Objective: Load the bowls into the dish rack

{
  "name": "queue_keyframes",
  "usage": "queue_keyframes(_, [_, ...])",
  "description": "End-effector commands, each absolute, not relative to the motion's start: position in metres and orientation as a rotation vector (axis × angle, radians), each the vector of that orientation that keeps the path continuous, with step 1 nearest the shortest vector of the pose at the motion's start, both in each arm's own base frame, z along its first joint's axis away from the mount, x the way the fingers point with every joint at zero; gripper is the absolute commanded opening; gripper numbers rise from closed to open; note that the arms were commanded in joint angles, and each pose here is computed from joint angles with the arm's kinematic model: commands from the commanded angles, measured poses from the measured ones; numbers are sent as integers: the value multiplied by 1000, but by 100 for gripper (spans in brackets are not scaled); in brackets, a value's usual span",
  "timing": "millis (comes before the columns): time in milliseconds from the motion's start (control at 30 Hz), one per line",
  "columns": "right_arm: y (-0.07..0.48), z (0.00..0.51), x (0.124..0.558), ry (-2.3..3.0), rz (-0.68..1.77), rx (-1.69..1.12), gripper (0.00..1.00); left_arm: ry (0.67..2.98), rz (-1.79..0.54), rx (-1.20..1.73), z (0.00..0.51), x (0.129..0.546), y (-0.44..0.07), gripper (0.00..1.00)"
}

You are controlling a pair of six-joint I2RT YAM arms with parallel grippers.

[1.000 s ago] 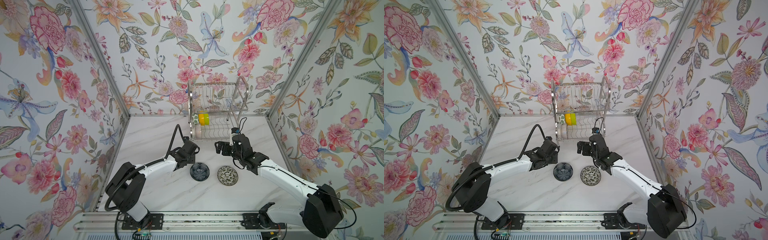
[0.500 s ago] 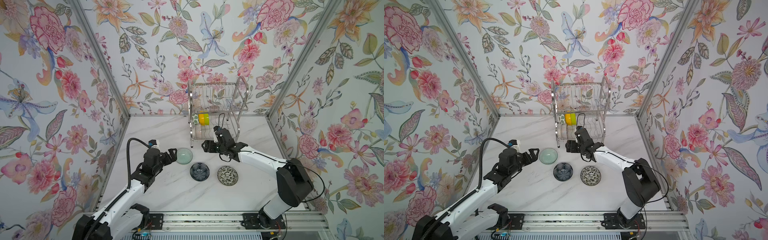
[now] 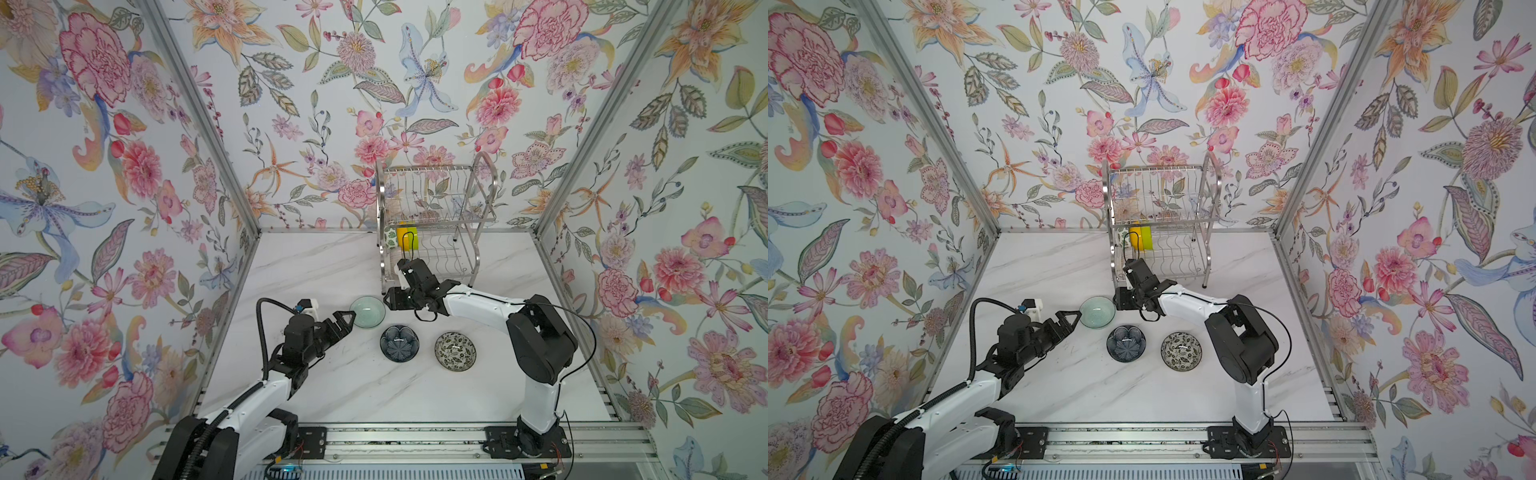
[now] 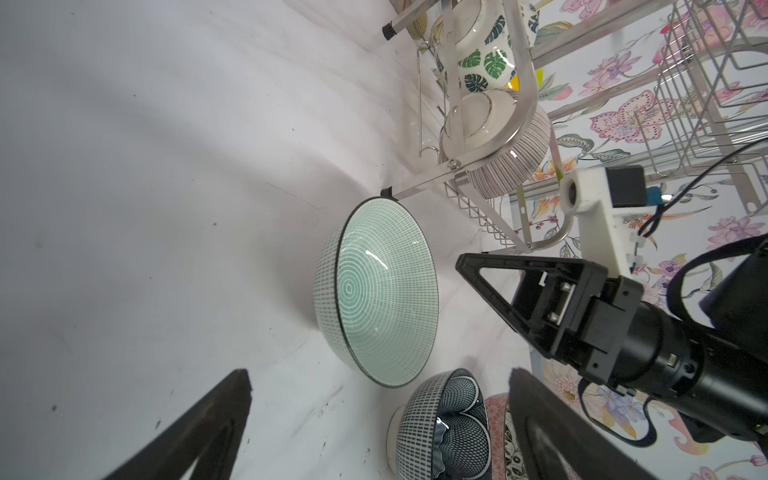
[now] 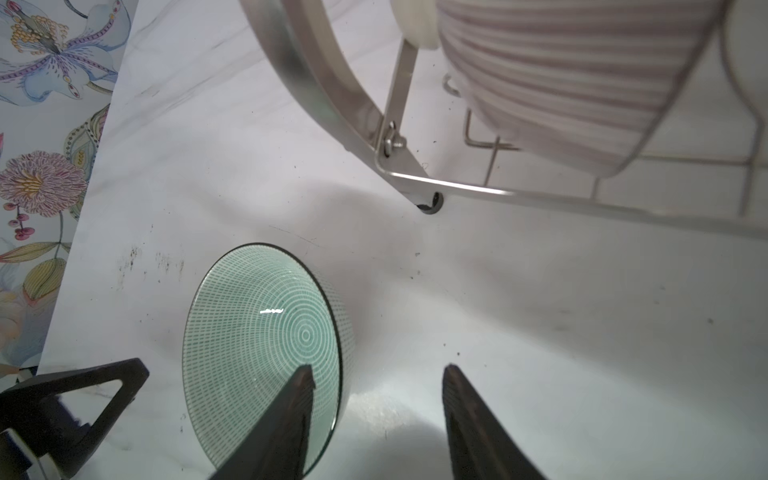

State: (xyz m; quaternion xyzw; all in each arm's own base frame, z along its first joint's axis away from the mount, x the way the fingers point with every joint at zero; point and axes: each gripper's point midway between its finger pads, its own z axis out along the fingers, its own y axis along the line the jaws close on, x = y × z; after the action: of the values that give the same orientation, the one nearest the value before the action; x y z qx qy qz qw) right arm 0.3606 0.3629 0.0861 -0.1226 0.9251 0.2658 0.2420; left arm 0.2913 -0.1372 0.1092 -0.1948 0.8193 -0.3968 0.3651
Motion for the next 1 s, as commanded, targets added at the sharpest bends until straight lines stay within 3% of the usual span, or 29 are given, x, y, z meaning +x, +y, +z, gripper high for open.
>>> queue_keyframes(0, [380, 75, 347, 2574, 739, -391, 51, 2092, -1064, -516, 106, 287, -138, 99])
queue_keyframes(100, [387, 62, 344, 2600, 717, -414, 48, 2089, -1057, -529, 102, 283, -135, 99])
queue_keyframes(233, [391, 46, 344, 2621, 682, -428, 37, 2092, -1074, -533, 99, 279, -136, 99])
queue_keyframes(333, [393, 39, 346, 2619, 627, -459, 35, 2088, -1085, -533, 100, 277, -136, 99])
queue_keyframes(533, [390, 32, 349, 2615, 557, -480, 15, 2091, -1092, -523, 99, 273, -137, 99])
queue_keyframes(733, [380, 67, 360, 2490, 542, -433, 1, 2070, -1118, -484, 111, 274, -141, 99])
queue_keyframes(967, [365, 125, 367, 2326, 579, -362, 0, 2015, -1152, -325, 159, 283, -169, 99])
